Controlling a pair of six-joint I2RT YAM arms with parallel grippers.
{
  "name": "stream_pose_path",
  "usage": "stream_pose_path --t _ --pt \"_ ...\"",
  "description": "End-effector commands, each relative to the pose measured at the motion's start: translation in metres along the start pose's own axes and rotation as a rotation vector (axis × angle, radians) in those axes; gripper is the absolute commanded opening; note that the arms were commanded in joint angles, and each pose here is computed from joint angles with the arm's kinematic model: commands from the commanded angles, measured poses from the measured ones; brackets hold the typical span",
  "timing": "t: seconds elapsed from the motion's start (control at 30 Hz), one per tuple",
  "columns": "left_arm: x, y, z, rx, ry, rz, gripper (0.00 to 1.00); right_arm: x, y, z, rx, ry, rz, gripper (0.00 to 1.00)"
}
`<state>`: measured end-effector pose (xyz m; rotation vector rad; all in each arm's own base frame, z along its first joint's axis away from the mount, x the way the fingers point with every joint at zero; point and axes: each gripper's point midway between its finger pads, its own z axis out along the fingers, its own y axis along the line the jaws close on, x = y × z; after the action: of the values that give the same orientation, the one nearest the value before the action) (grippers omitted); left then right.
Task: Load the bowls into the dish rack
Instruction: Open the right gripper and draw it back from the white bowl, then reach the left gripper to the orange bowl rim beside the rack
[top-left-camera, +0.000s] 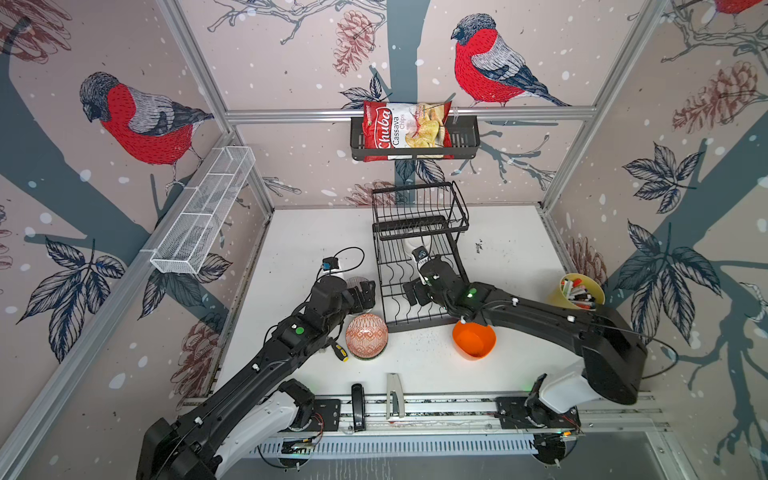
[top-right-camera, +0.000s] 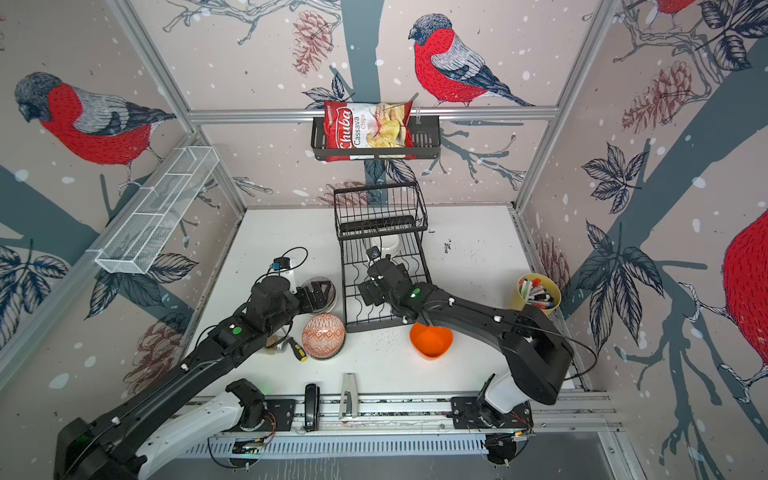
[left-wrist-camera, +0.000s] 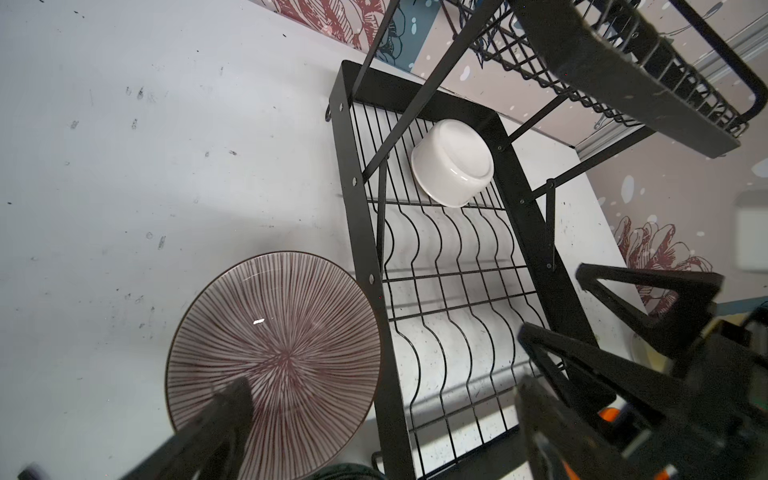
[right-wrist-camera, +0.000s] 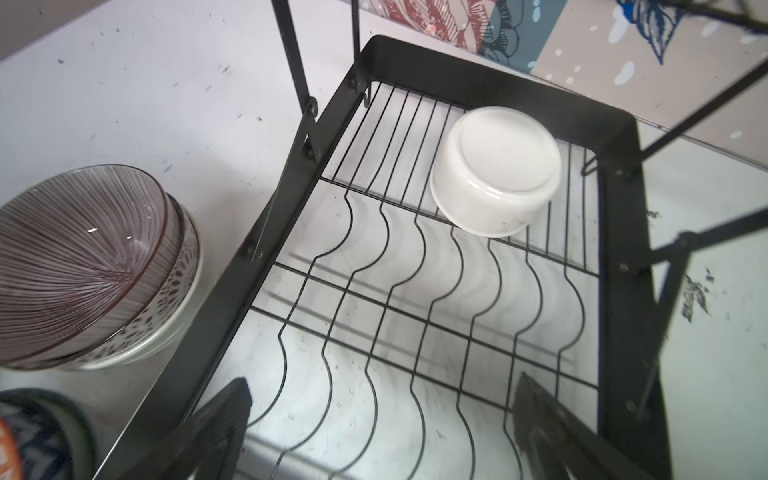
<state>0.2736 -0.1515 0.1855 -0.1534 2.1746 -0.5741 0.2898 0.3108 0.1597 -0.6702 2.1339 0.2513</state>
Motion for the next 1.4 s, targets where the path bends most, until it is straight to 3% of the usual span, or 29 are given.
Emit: stream_pose_path --t 0.0,0.37,0.8,1.37 --pt "0.001 -0.001 0.002 -0.011 0.021 0.021 0.97 0.004 -0.005 -0.018 -0.008 -0.002 0.075 0.98" --pt "0.016 -0.032 0.016 -0.047 0.094 0.143 0.97 0.009 -0.065 -0.075 0.094 -0.081 0.263 0.99" --pt "0.043 -0.102 0.022 0.065 0.151 0.25 0.97 0.05 -0.138 -0.085 0.282 0.006 0.418 1.0" --pt "0.123 -0.185 0.049 0.215 0.35 0.375 0.96 0.078 -0.197 -0.095 0.467 0.008 0.601 0.99"
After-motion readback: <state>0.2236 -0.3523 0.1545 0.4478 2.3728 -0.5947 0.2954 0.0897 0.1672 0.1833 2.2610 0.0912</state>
